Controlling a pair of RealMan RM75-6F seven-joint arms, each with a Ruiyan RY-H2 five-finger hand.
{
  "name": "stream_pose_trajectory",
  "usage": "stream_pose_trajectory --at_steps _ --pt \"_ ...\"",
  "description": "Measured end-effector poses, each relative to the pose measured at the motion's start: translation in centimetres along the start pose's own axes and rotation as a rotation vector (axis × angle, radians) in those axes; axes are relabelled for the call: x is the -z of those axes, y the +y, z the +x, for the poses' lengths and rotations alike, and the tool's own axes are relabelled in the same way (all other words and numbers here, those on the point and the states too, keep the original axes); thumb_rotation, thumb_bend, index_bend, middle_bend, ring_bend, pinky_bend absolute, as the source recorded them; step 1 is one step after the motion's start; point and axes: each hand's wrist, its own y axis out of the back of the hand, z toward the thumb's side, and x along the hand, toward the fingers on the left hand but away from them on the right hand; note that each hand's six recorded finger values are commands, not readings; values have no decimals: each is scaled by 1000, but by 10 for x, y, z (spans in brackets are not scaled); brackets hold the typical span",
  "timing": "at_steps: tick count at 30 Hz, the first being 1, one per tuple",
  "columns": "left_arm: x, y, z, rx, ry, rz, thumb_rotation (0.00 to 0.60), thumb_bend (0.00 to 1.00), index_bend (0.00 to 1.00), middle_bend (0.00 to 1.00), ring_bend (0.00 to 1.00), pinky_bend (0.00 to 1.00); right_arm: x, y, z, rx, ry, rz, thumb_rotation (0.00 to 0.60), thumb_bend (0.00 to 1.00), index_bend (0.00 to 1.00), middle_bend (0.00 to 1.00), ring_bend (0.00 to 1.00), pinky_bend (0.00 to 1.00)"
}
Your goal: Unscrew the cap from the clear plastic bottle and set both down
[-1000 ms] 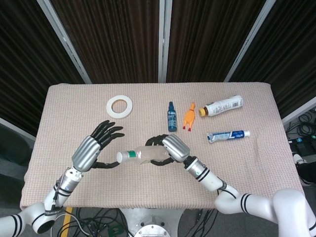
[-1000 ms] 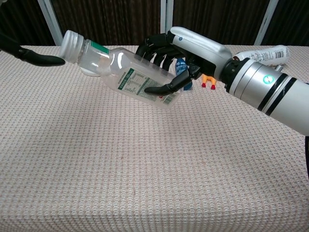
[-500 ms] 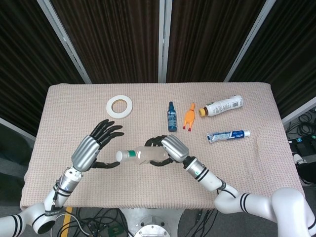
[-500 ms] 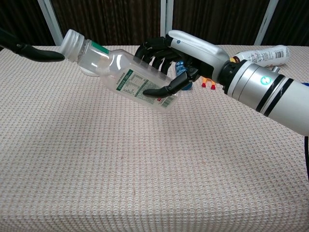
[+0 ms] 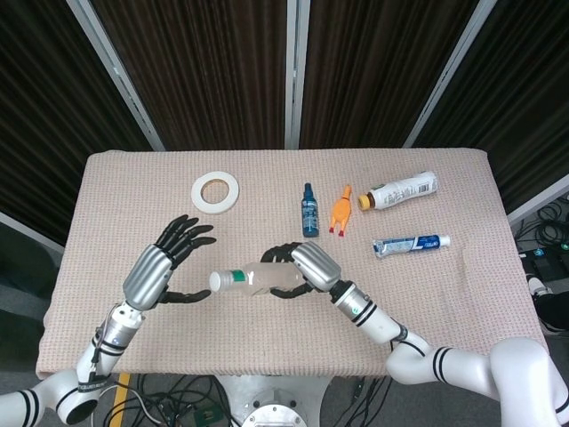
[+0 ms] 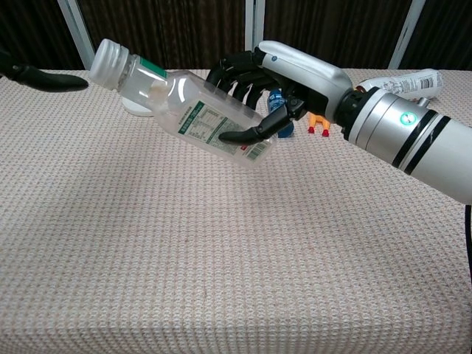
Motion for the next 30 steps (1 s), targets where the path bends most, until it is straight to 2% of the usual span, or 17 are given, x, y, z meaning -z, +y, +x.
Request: stream_pose_trajectory --at_steps 10,15,30 --pt "-8 0 2 -11 -26 -26 600 0 206 139 43 42 1 -4 -2 -27 -10 -5 600 492 594 558 432 567" --pt "-10 0 2 -13 -30 -50 600 0 206 141 43 42 2 -5 -2 -45 -20 -22 600 489 594 551 432 567" --pt "-6 -2 -2 -7 -17 -32 600 0 206 143 43 42 -3 -2 1 -43 -3 -22 600 485 594 549 432 567"
